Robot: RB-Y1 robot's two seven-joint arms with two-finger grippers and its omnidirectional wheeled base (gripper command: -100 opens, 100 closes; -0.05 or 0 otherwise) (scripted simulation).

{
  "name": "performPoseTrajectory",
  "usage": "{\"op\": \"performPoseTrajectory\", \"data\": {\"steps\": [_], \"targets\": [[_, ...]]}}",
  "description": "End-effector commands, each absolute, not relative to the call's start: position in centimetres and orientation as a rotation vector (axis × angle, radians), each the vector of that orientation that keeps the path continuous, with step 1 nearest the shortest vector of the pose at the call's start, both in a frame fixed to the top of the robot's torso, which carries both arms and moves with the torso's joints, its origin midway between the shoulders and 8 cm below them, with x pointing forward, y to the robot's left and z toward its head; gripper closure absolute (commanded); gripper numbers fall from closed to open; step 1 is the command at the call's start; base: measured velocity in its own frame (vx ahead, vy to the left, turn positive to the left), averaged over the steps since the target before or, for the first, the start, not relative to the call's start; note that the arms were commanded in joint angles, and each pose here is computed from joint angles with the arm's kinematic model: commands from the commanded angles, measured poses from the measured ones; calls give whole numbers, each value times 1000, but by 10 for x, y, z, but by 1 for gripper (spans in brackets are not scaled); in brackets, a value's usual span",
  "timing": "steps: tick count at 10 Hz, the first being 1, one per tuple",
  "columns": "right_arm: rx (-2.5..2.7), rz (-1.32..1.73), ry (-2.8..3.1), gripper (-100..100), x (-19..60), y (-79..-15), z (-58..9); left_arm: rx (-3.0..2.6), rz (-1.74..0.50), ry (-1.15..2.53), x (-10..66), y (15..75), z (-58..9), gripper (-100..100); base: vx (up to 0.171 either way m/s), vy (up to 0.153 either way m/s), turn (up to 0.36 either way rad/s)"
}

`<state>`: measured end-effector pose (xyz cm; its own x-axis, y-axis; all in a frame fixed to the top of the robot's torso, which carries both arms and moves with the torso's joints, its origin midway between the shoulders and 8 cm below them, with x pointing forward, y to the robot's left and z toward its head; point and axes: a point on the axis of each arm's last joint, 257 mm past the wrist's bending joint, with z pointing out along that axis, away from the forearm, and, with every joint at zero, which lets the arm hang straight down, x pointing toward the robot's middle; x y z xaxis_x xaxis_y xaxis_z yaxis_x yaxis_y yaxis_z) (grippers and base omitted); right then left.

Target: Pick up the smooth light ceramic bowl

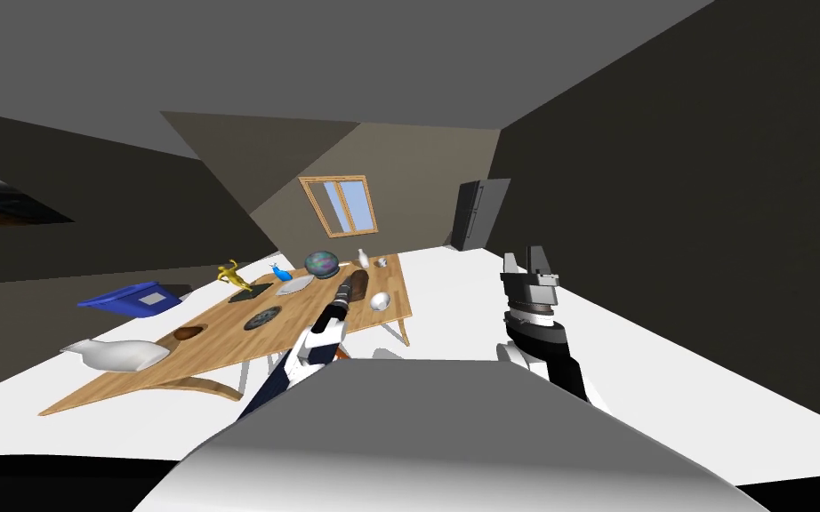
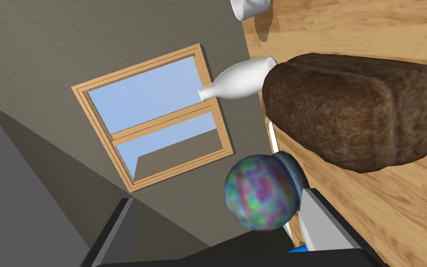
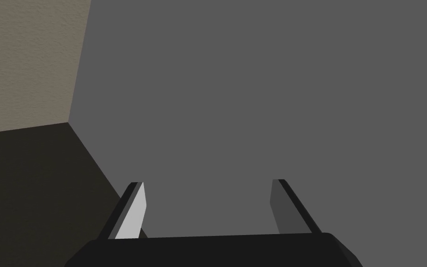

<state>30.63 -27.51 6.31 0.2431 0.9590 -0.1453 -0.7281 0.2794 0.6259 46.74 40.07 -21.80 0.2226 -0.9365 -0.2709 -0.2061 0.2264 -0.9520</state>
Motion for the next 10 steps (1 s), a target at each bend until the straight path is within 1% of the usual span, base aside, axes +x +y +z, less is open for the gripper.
{"op": "performPoseTrajectory", "data": {"steps": [1,10], "targets": [[484,1216,566,0,306,-275,63,-1300,-723,1285,470,404,-234,-100,3,-21,52],[484,1216,566,0,306,-275,63,-1514,-601,1427,465,415,-306,-100,5,-29,30]]}}
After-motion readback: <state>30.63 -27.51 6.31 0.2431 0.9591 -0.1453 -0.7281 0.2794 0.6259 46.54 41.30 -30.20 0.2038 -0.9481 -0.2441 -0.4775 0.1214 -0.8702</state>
